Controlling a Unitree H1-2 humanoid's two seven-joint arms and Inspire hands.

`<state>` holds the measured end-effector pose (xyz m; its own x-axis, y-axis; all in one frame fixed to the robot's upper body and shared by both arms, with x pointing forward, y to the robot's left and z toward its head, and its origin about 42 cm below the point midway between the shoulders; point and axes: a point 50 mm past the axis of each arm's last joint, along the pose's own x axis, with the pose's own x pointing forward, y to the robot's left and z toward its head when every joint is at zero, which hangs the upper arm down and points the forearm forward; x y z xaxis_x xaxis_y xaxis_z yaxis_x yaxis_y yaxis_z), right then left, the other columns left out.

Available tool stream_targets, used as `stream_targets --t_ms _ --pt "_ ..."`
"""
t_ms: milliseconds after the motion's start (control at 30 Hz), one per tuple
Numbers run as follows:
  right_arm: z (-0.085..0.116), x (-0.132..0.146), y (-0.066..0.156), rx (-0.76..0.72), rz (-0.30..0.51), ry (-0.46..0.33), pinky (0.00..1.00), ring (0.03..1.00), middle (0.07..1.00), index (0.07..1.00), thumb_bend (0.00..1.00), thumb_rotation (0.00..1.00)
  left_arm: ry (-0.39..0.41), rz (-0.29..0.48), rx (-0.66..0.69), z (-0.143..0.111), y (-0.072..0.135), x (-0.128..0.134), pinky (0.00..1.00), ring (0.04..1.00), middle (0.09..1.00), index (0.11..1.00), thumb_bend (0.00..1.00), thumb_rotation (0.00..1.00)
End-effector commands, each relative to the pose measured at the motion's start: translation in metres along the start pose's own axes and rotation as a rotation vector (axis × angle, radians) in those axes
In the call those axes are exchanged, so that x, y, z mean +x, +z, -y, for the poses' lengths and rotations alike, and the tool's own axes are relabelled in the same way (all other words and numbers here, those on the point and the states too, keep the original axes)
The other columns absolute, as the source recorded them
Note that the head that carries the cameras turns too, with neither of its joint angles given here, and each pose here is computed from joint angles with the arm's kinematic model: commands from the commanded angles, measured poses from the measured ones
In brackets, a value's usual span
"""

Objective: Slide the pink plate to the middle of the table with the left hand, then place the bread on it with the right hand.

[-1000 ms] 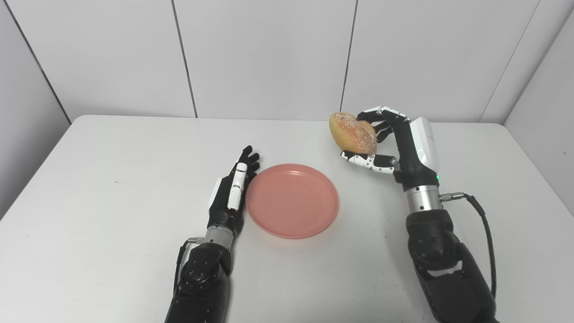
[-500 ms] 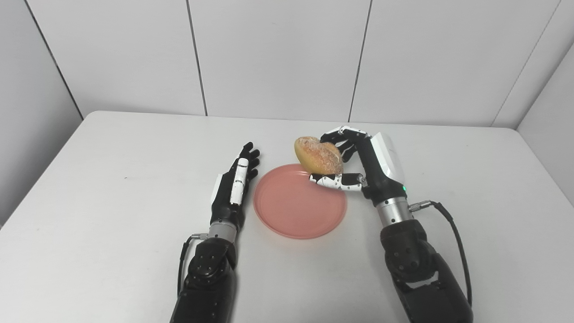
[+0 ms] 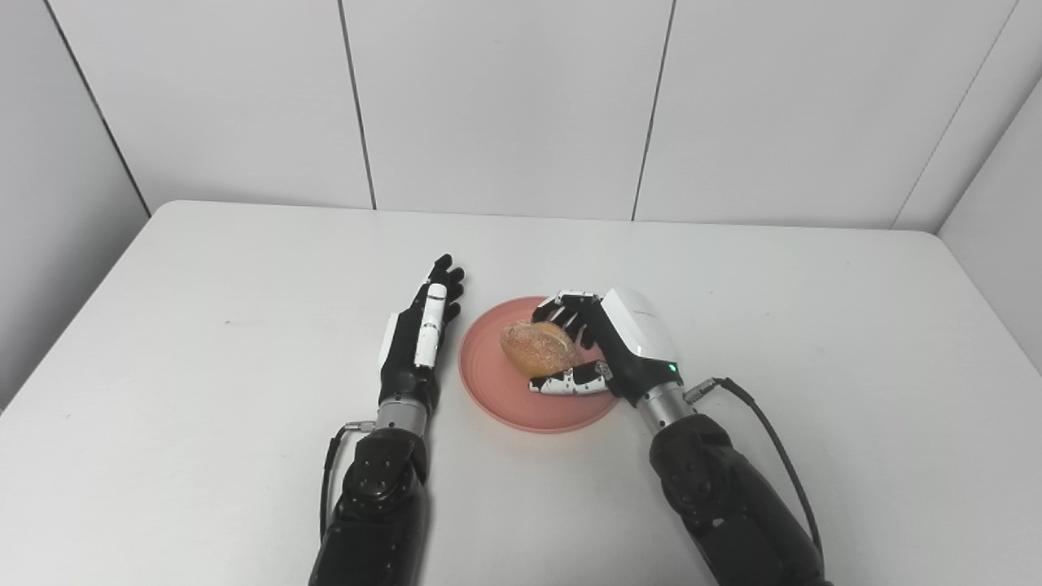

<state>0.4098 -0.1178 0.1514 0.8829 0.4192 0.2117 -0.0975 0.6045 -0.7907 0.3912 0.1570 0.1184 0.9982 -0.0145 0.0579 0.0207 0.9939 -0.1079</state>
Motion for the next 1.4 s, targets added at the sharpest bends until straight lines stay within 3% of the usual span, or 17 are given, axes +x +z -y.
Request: stream_targets --t_ms 0,133,167,200,233,267,400,500,700,800,933,967,1100,1367 --pt "0.018 0.018 0.014 -0.033 0.088 -0.048 0.33 0.425 0.452 0.542 0.51 0.00 -0.012 0.060 -0.001 0.007 0.017 0.010 0.93 0.928 0.908 0.900 0.51 1.00" --pt "0.018 0.016 0.013 -0.046 0.100 -0.032 0.32 0.427 0.487 0.496 0.52 0.00 -0.012 0.061 -0.003 0.008 0.017 0.010 0.93 0.926 0.908 0.898 0.51 1.00" --pt "0.019 0.015 0.014 -0.040 0.106 -0.030 0.39 0.500 0.574 0.497 0.51 0.07 -0.012 0.060 -0.002 0.008 0.017 0.010 0.93 0.926 0.907 0.898 0.51 1.00" --pt "0.022 0.013 0.015 -0.034 0.113 -0.031 0.50 0.612 0.686 0.686 0.51 0.27 -0.014 0.061 -0.005 0.008 0.017 0.010 0.92 0.925 0.905 0.895 0.51 1.00" --pt "0.024 0.012 0.016 -0.031 0.122 -0.035 0.58 0.685 0.749 0.770 0.53 0.41 -0.015 0.061 -0.007 0.008 0.017 0.010 0.92 0.923 0.904 0.895 0.51 1.00" --pt "0.027 0.011 0.017 -0.029 0.130 -0.041 0.59 0.693 0.756 0.779 0.54 0.43 -0.016 0.060 -0.009 0.008 0.017 0.010 0.92 0.922 0.904 0.895 0.51 1.00" --pt "0.036 0.005 0.022 -0.015 0.143 -0.052 0.69 0.779 0.841 0.886 0.61 0.66 -0.021 0.059 -0.016 0.009 0.016 0.010 0.92 0.920 0.904 0.895 0.51 1.00" --pt "0.044 0.000 0.025 0.001 0.171 -0.069 0.73 0.820 0.876 0.933 0.65 0.75 -0.024 0.055 -0.022 0.009 0.016 0.010 0.92 0.918 0.902 0.894 0.51 1.00" --pt "0.056 -0.011 0.023 0.038 0.200 -0.107 0.68 0.793 0.883 0.952 0.62 0.73 -0.038 0.053 -0.020 0.008 0.016 0.009 0.92 0.917 0.901 0.894 0.51 1.00" --pt "0.062 -0.016 0.020 0.063 0.186 -0.127 0.69 0.810 0.880 0.958 0.60 0.72 -0.046 0.050 -0.025 0.007 0.015 0.009 0.92 0.918 0.903 0.895 0.51 1.00" --pt "0.066 -0.024 0.015 0.161 0.126 -0.158 0.71 0.825 0.872 0.958 0.57 0.85 -0.062 0.047 -0.024 0.005 0.015 0.007 0.93 0.921 0.907 0.902 0.52 1.00" --pt "0.065 -0.025 0.013 0.176 0.109 -0.161 0.75 0.857 0.912 0.983 0.58 0.92 -0.066 0.046 -0.024 0.005 0.015 0.007 0.93 0.923 0.908 0.902 0.54 1.00" --pt "0.061 -0.030 0.003 0.292 0.048 -0.198 0.87 0.934 0.970 1.000 0.56 0.99 -0.079 0.046 -0.047 0.003 0.016 0.005 0.93 0.928 0.913 0.902 0.55 1.00" --pt "0.054 -0.029 -0.011 0.585 -0.050 -0.200 0.97 0.998 1.000 1.000 0.62 1.00 -0.074 0.061 -0.043 -0.002 0.017 0.001 0.91 0.912 0.900 0.889 0.54 1.00"
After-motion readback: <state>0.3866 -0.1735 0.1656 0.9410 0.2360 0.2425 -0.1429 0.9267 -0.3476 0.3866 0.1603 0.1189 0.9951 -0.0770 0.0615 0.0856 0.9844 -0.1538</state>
